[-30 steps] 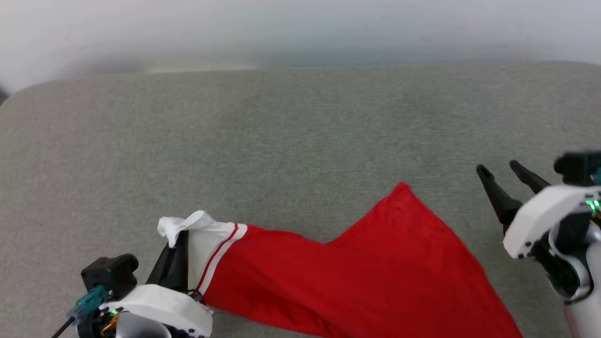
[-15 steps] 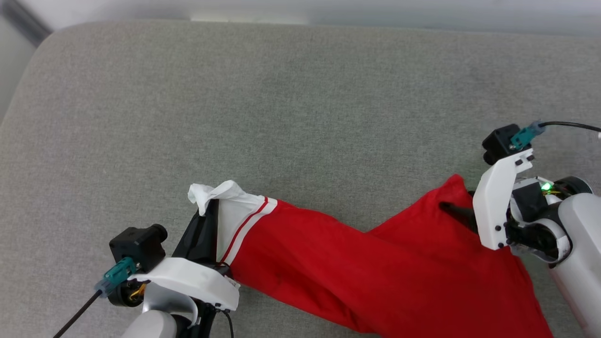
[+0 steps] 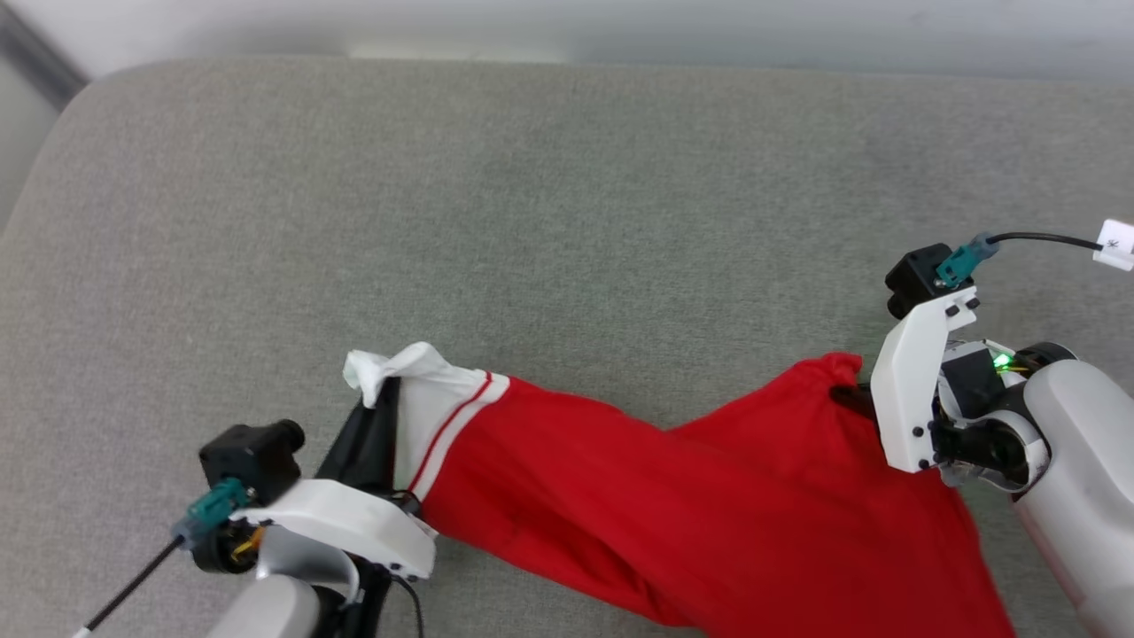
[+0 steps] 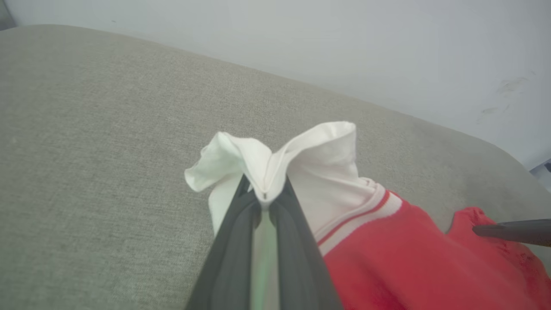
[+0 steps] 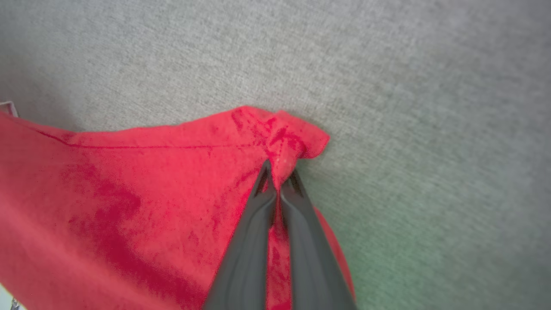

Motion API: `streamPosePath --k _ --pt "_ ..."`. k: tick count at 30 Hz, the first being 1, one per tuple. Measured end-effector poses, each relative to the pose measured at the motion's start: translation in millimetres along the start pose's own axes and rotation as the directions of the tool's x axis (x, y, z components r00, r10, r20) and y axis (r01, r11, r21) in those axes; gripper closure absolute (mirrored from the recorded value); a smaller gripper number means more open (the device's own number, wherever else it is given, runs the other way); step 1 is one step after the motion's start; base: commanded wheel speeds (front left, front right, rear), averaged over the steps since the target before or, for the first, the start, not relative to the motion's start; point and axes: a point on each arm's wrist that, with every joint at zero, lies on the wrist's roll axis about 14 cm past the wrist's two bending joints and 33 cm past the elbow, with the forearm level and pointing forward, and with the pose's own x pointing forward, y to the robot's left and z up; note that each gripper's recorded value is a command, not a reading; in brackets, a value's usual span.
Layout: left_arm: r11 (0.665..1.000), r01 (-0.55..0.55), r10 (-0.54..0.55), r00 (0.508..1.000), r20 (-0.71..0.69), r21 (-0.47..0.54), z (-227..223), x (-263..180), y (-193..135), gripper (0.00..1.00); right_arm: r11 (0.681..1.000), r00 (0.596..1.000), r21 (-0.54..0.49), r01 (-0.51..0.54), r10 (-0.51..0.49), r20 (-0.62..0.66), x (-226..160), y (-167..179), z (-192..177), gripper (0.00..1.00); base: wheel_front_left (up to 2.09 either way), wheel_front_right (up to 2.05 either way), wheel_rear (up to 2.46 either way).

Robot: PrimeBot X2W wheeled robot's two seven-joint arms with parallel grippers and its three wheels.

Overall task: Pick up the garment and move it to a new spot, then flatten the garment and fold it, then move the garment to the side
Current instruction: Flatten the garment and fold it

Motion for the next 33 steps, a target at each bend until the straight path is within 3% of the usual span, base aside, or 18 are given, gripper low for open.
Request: streamPosePath --k 5,9,14,20,27,28,29,30,31,33 --pt "0.995 0.053 -0.06 0.994 0.093 0.079 44.7 14.2 -4.2 1.0 0.997 0.983 -0.011 0.078 -0.075 0.169 -28.6 -9.4 32.8 1.0 0.0 0.0 0.0" --pt "0.986 0.105 -0.127 0.975 0.18 0.126 91.7 31.8 -18.3 1.0 0.99 0.928 0.001 0.138 -0.13 0.35 -64.3 -16.3 71.6 1.0 0.0 0.0 0.0" --pt "0.971 0.17 -0.213 0.935 0.284 0.169 152.8 58.8 -47.4 1.0 0.976 0.793 0.039 0.213 -0.196 0.578 -121.7 -29.3 124.2 1.0 0.0 0.0 0.0" --pt "0.953 0.227 -0.291 0.87 0.398 0.201 216.1 91.8 -80.7 1.0 0.968 0.619 0.091 0.234 -0.22 0.754 -177.0 -34.3 181.5 1.0 0.0 0.0 0.0" --pt "0.933 0.247 -0.35 0.788 0.507 0.261 281.4 130.4 -111.7 1.0 0.968 0.444 0.126 0.215 -0.212 0.87 -225.2 -42.7 248.2 1.0 0.0 0.0 0.0" --pt "0.933 0.247 -0.35 0.788 0.507 0.261 281.4 130.4 -111.7 1.0 0.968 0.444 0.126 0.215 -0.212 0.87 -225.2 -42.7 248.2 1.0 0.0 0.0 0.0" --pt "0.929 0.257 -0.366 0.75 0.551 0.267 301.4 138.5 -120.5 1.0 0.968 0.388 0.13 0.216 -0.208 0.898 -239.2 -46.9 267.5 1.0 0.0 0.0 0.0" --pt "0.929 0.257 -0.366 0.75 0.551 0.267 301.4 138.5 -120.5 1.0 0.968 0.388 0.13 0.216 -0.208 0.898 -239.2 -46.9 267.5 1.0 0.0 0.0 0.0" --pt "0.923 0.255 -0.381 0.725 0.574 0.289 314.6 148.1 -126.4 1.0 0.966 0.341 0.126 0.227 -0.2 0.918 -249.2 -50.2 284.8 1.0 0.0 0.0 0.0" --pt "0.92 0.253 -0.387 0.704 0.596 0.299 325.8 158.2 -130.1 1.0 0.963 0.316 0.117 0.242 -0.192 0.929 -251.9 -53.1 299.0 1.0 0.0 0.0 0.0"
